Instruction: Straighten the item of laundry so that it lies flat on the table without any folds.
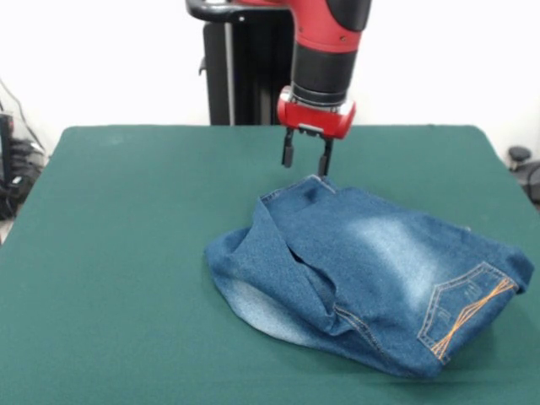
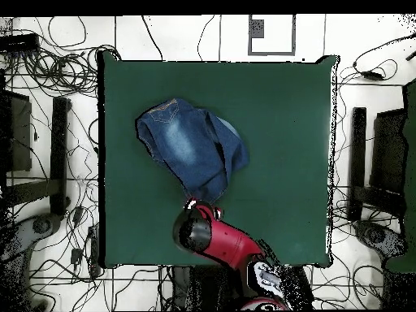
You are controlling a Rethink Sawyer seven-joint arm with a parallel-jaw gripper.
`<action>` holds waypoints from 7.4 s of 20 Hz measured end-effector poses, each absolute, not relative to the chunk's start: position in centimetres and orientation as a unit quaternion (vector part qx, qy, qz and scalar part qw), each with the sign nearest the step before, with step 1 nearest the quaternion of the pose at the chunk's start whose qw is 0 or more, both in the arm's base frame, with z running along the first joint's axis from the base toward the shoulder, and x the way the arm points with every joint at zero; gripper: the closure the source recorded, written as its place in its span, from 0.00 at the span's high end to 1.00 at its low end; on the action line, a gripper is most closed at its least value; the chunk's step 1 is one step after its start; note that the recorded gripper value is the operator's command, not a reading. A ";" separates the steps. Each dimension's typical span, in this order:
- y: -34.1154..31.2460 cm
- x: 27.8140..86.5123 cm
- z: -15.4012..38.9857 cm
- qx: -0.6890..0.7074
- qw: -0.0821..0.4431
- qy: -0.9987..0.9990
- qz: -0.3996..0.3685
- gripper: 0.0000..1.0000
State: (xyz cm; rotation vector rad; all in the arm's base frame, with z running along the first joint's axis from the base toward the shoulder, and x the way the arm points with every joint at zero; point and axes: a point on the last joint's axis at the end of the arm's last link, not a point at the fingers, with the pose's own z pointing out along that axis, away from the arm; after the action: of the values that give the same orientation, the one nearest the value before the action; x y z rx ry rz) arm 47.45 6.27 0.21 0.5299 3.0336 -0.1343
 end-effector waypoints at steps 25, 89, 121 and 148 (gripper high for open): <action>5.9 44.5 -3.8 0.174 0.002 0.983 -0.053 1.00; -5.7 45.8 11.5 0.137 -0.122 0.982 -0.049 0.00; -8.8 60.5 21.2 -0.073 -0.129 0.987 -0.067 0.00; -17.9 77.7 19.3 -0.338 -0.149 0.929 -0.026 0.00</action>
State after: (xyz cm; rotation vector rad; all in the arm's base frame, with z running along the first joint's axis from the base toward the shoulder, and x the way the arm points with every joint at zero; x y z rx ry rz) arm 77.70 -17.95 19.34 -1.1769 3.2327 -0.0888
